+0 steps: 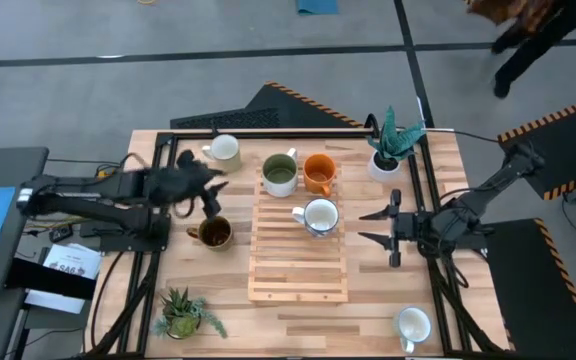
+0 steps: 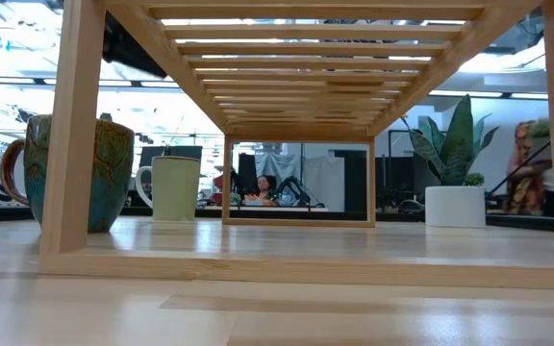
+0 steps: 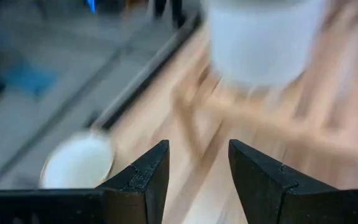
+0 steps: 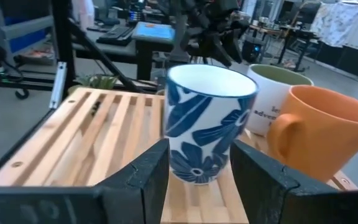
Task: Place coffee mugs
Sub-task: Put the light green mug on the shelf
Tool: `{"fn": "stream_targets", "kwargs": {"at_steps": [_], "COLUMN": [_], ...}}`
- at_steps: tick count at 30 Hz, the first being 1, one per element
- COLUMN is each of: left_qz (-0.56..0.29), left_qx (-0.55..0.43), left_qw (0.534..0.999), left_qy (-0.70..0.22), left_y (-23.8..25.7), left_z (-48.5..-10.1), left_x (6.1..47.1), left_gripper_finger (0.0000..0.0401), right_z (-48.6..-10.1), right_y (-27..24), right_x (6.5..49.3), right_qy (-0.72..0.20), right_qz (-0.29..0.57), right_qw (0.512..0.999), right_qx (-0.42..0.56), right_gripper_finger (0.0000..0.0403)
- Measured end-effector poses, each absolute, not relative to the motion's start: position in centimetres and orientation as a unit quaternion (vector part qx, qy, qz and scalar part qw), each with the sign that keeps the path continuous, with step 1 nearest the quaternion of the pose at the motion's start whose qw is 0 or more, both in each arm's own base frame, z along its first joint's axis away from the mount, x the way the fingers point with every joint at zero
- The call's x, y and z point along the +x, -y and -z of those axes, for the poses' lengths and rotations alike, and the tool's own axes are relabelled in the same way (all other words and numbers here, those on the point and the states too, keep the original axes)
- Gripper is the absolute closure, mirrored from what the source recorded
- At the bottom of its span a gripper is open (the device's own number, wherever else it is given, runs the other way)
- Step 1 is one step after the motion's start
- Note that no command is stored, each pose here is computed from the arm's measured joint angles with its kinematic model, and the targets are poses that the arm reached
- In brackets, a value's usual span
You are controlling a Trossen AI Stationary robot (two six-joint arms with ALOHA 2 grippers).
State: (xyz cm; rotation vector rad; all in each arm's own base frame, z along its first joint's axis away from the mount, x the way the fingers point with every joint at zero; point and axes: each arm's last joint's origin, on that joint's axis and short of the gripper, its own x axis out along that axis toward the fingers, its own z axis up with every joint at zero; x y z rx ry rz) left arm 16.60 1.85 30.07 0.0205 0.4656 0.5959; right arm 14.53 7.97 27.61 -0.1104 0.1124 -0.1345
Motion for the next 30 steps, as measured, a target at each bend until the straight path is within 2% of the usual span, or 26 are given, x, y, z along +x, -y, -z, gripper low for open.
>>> {"fn": "stream_targets", "kwargs": {"at_steps": [4, 9, 15, 23, 30], "left_qz": [-0.304, -0.332, -0.317, -0.292, -0.277], "left_qx": [-0.005, 0.032, 0.017, 0.038, 0.006], "left_qw": [0.892, 0.855, 0.821, 0.832, 0.836], "left_qy": [-0.335, -0.399, -0.474, -0.470, -0.473], "left_y": [-4.9, -8.8, -12.5, -14.4, -15.2], "left_z": [-30.3, -29.3, -26.2, -25.7, -25.5], "left_x": [17.6, 19.7, 20.7, 21.1, 20.2], "left_gripper_finger": [0.0250, 0.0250, 0.0250, 0.0250, 0.0250], "right_z": [-27.6, -27.5, -27.2, -26.3, -26.2], "right_y": [-7.7, -7.6, -7.6, -7.4, -7.4], "right_x": [14.7, 14.8, 14.7, 14.6, 14.5], "right_qy": [-0.058, -0.060, -0.073, -0.108, -0.112], "right_qz": [0.078, 0.081, 0.082, 0.088, 0.089], "right_qw": [0.994, 0.993, 0.993, 0.990, 0.990], "right_qx": [-0.055, -0.056, -0.048, -0.022, -0.020], "right_gripper_finger": [0.0209, 0.0209, 0.0209, 0.0209, 0.0209]}}
